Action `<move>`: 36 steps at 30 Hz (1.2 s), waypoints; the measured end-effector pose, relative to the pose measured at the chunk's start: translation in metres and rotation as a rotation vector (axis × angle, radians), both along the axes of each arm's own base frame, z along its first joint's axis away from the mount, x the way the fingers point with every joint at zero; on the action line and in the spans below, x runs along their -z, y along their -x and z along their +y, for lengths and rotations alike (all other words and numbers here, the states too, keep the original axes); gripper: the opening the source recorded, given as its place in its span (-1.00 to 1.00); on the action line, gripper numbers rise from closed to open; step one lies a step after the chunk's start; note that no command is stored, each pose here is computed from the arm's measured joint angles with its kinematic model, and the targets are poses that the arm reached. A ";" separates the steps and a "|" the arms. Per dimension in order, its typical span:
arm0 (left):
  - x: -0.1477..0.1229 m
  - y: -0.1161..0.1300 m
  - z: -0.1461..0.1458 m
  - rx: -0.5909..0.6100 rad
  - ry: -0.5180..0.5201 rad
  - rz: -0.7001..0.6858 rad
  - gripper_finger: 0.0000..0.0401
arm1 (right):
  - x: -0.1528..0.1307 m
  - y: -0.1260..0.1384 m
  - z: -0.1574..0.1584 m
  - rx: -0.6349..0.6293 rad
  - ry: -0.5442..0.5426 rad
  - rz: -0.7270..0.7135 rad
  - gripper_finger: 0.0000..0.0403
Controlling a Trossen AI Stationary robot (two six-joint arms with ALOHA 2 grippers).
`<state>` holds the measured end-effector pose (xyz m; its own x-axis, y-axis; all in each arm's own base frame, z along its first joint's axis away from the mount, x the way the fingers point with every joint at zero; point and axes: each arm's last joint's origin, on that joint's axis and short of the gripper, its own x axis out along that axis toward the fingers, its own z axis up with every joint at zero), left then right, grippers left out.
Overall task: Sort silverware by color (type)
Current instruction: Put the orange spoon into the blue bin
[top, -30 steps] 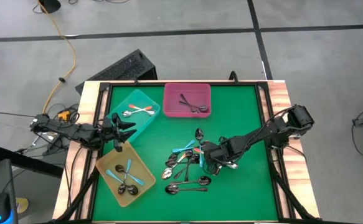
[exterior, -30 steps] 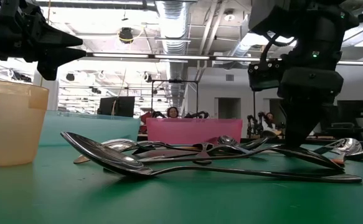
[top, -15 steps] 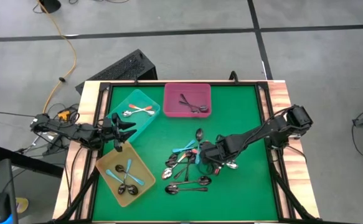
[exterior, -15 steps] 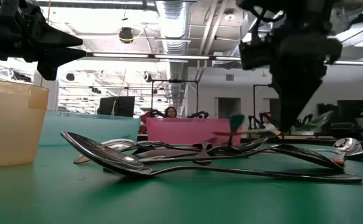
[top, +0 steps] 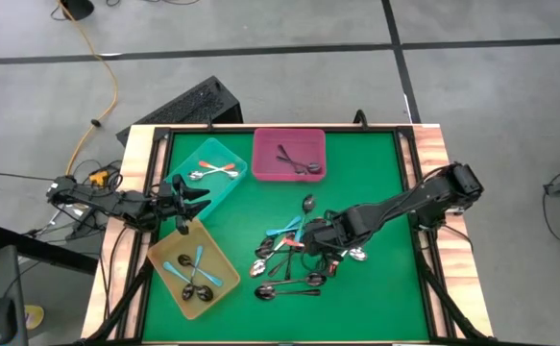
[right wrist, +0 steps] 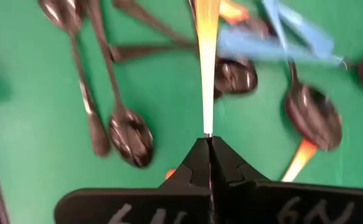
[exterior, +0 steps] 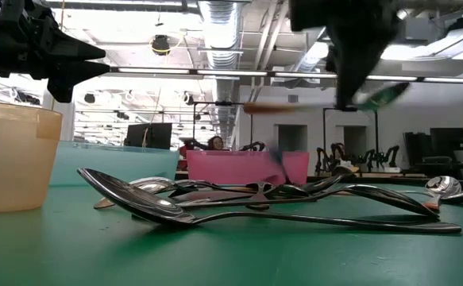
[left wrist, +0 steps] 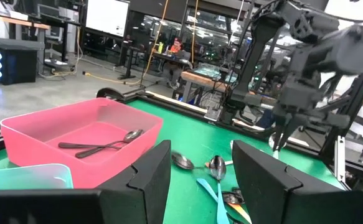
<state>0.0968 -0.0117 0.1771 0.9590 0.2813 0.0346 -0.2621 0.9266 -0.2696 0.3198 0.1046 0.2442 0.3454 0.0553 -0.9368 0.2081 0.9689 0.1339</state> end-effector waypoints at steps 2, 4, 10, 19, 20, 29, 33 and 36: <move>0.000 0.000 0.000 0.000 -0.001 0.002 -0.21 | -0.008 -0.005 0.001 -0.024 0.008 -0.054 -0.99; 0.001 0.000 0.000 0.000 -0.002 0.007 -0.21 | -0.015 -0.010 0.001 -0.042 0.041 -0.106 -0.99; 0.002 0.000 0.000 0.000 -0.006 0.019 -0.21 | -0.029 -0.026 -0.014 -0.001 0.161 -0.268 -0.99; 0.002 0.000 0.000 0.000 -0.012 0.022 -0.21 | -0.050 -0.063 -0.049 0.047 0.311 -0.623 -0.99; 0.002 0.000 0.000 0.000 -0.012 0.021 -0.21 | -0.051 -0.069 -0.054 0.052 0.333 -0.672 -0.99; 0.002 0.000 0.000 0.007 -0.015 0.025 -0.21 | -0.048 -0.110 -0.099 0.142 0.427 -0.988 -0.99; 0.002 0.000 0.000 0.007 -0.023 0.027 -0.21 | -0.045 -0.117 -0.119 0.147 0.405 -1.053 -0.99; 0.002 0.000 0.000 0.007 -0.027 0.030 -0.21 | -0.044 -0.123 -0.131 0.179 0.386 -1.128 -0.99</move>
